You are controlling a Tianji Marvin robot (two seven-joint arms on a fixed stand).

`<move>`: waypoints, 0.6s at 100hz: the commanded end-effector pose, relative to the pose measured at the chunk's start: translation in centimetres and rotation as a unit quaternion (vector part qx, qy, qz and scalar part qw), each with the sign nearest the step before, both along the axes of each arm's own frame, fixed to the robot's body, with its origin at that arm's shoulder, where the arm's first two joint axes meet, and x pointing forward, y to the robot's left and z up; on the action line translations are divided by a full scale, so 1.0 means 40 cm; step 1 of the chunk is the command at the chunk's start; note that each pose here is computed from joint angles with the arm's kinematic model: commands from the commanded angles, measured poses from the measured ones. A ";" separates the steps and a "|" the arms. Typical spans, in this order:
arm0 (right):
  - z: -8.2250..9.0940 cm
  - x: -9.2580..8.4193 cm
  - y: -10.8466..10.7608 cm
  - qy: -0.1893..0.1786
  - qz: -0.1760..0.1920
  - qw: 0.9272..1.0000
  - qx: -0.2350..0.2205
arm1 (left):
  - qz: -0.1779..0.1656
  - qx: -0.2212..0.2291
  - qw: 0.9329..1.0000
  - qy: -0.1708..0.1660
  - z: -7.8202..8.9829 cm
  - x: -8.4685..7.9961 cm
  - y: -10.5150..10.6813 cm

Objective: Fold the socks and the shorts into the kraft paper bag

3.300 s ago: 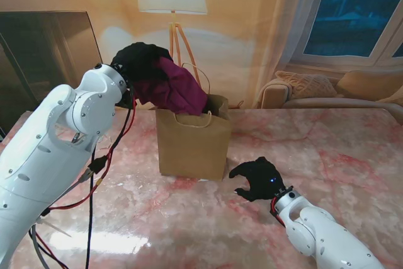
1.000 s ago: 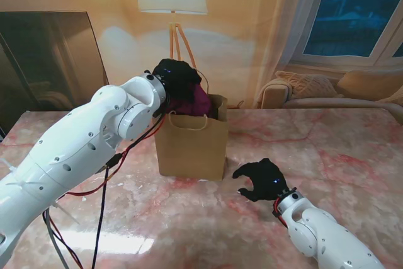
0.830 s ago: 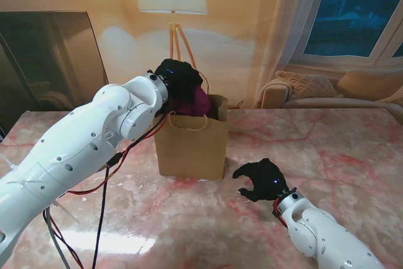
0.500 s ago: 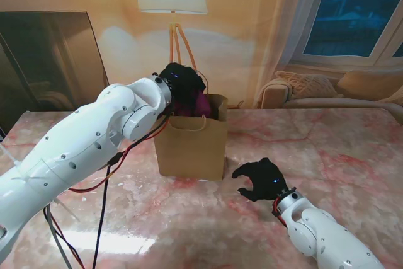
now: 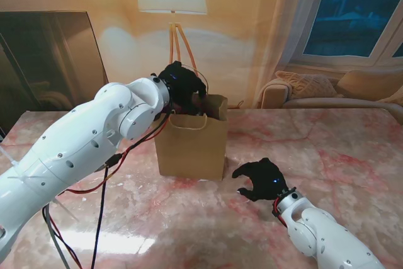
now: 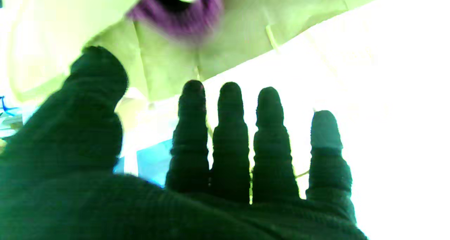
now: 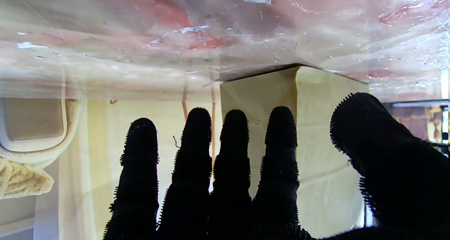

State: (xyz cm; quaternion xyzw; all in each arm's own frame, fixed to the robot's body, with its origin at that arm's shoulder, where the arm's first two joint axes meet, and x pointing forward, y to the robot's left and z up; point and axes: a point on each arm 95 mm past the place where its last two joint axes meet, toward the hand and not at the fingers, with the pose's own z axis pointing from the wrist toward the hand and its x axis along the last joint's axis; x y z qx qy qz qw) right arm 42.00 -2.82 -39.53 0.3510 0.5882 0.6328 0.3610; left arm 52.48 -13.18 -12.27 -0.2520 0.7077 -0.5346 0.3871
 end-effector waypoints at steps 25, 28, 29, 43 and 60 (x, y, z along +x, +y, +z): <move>-0.003 -0.003 0.010 -0.001 0.004 1.000 0.001 | 0.001 -0.018 1.000 -0.008 0.036 -0.018 0.014; -0.003 -0.003 0.010 -0.001 0.004 1.000 0.001 | 0.001 -0.022 1.000 -0.009 0.037 -0.021 0.016; -0.003 -0.002 0.010 -0.001 0.004 1.000 0.001 | 0.001 -0.023 1.000 -0.009 0.038 -0.021 0.017; 0.001 0.000 0.011 -0.004 0.006 1.000 -0.001 | 0.003 -0.056 0.998 -0.015 0.050 -0.040 0.035; 0.009 0.000 0.011 -0.009 0.005 1.000 -0.001 | 0.009 -0.104 0.994 -0.032 0.079 -0.069 0.069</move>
